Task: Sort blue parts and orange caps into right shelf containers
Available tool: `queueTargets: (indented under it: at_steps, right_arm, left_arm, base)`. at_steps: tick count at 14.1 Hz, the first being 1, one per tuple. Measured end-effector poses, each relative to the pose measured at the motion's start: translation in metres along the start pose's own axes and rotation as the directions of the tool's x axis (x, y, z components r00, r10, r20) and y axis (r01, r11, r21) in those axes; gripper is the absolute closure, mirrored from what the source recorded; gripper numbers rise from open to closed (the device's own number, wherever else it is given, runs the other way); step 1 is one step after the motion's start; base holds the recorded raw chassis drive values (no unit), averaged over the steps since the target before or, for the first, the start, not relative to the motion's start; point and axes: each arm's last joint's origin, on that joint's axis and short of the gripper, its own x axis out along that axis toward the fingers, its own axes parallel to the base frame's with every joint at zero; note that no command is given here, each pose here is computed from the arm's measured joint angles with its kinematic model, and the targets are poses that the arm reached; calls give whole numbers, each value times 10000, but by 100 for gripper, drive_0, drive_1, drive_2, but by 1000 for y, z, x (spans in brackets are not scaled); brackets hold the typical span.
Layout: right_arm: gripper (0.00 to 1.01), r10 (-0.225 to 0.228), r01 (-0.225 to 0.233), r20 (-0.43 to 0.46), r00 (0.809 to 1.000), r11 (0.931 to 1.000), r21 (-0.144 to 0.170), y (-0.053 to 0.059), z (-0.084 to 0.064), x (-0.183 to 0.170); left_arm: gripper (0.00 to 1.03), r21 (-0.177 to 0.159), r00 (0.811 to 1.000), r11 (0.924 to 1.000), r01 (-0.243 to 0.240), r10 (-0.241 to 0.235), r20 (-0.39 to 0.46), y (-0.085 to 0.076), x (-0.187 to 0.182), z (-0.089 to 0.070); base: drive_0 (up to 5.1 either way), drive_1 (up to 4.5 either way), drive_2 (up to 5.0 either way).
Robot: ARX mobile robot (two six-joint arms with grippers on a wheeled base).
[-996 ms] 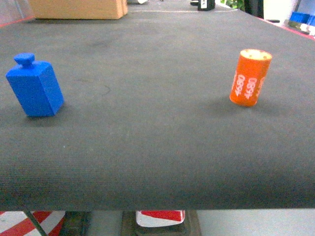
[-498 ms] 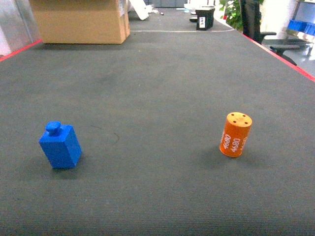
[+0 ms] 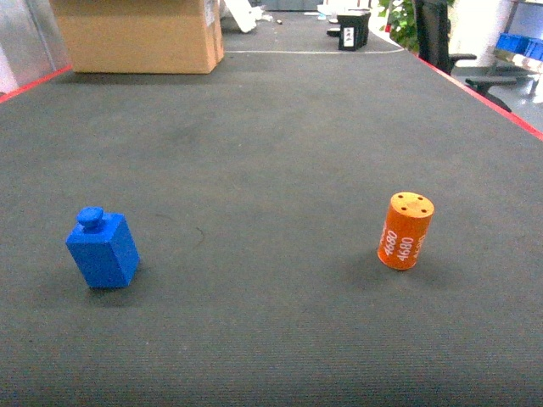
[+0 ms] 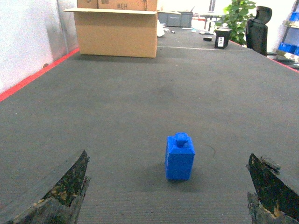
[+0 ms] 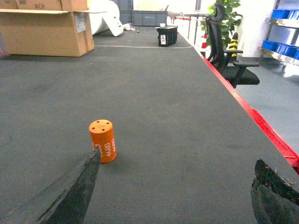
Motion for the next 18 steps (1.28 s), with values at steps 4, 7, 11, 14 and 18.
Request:
queueTargets:
  at_steps: [4, 7, 11, 14, 18]
  right_arm:
    - [3, 0, 0, 0, 10000, 10000, 0, 0, 0, 0]
    - [3, 0, 0, 0, 10000, 10000, 0, 0, 0, 0]
    - [3, 0, 0, 0, 10000, 10000, 0, 0, 0, 0]
    - [3, 0, 0, 0, 10000, 10000, 0, 0, 0, 0]
    - [3, 0, 0, 0, 10000, 10000, 0, 0, 0, 0]
  left_arm:
    - [5, 0, 10000, 10000, 0, 0, 0, 0, 0, 0]
    - [5, 0, 10000, 10000, 0, 0, 0, 0, 0, 0]
    - [5, 0, 10000, 10000, 0, 0, 0, 0, 0, 0]
    - [5, 0, 10000, 10000, 0, 0, 4, 0, 0, 0]
    - [5, 0, 10000, 10000, 0, 0, 0, 0, 0, 0]
  base:
    - [0, 0, 0]
    - [0, 0, 0]
    - [0, 0, 0]
    - [0, 0, 0]
    - [0, 0, 0]
